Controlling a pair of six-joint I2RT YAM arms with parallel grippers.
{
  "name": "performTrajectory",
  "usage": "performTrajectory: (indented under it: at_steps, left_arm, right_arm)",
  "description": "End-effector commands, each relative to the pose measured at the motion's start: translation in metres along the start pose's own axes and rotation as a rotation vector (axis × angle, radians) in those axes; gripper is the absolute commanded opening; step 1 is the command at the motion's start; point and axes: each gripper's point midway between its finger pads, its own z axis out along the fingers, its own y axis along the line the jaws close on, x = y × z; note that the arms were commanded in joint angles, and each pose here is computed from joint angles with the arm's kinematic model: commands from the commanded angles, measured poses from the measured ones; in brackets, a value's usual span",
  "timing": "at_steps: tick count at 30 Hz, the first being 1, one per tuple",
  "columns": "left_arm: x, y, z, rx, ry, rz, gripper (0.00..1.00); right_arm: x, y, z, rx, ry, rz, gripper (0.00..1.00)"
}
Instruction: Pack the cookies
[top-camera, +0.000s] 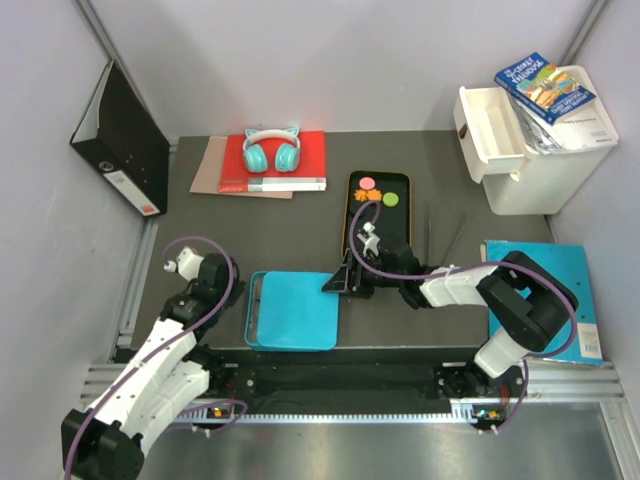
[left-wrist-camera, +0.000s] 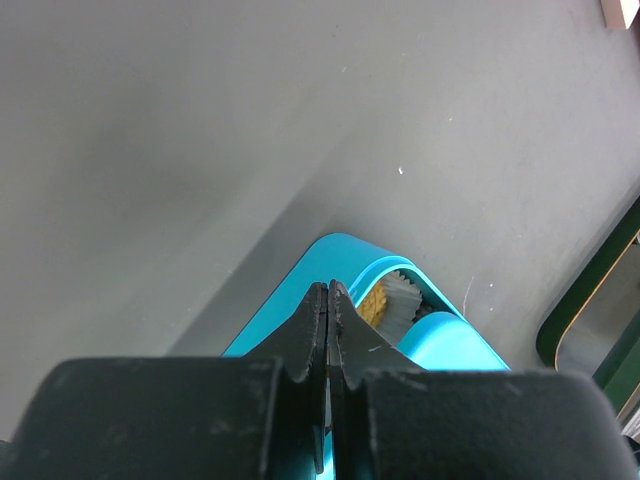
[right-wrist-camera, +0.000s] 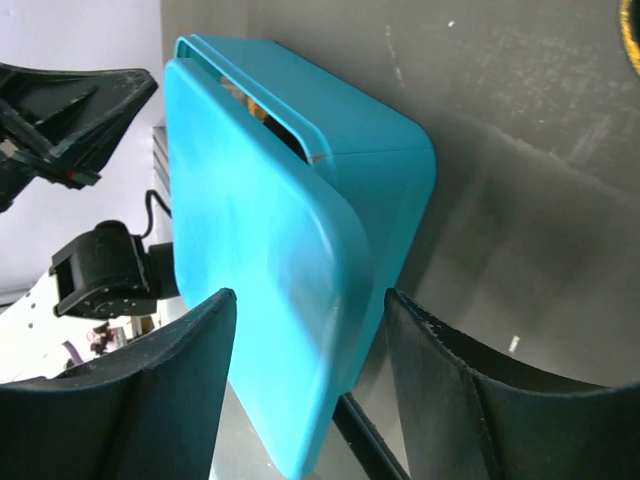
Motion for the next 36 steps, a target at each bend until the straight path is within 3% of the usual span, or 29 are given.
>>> performTrajectory:
  at_steps: [1, 7, 13, 26, 36]
  left_arm:
    - [-0.005, -0.005, 0.001, 0.028, -0.024, -0.006, 0.00]
    - [-0.005, -0.006, 0.000, 0.028, -0.024, -0.001, 0.00]
    - [-0.005, -0.007, 0.001, 0.028, -0.019, -0.001, 0.00]
    - [-0.002, -0.008, 0.002, 0.027, -0.005, 0.013, 0.00]
    - [0.002, -0.008, 0.003, 0.036, 0.012, 0.011, 0.00]
  right_arm:
    - [0.001, -0.005, 0.001, 0.024, -0.004, -0.040, 0.62]
    - [-0.003, -0.007, -0.001, 0.071, -0.007, -0.073, 0.63]
    - [-0.012, -0.002, 0.001, 0.090, -0.013, -0.092, 0.55]
    - [-0.024, 0.007, 0.013, 0.103, 0.010, -0.125, 0.54]
    - [-0.026, 0.012, 0.026, 0.109, 0.036, -0.133, 0.47]
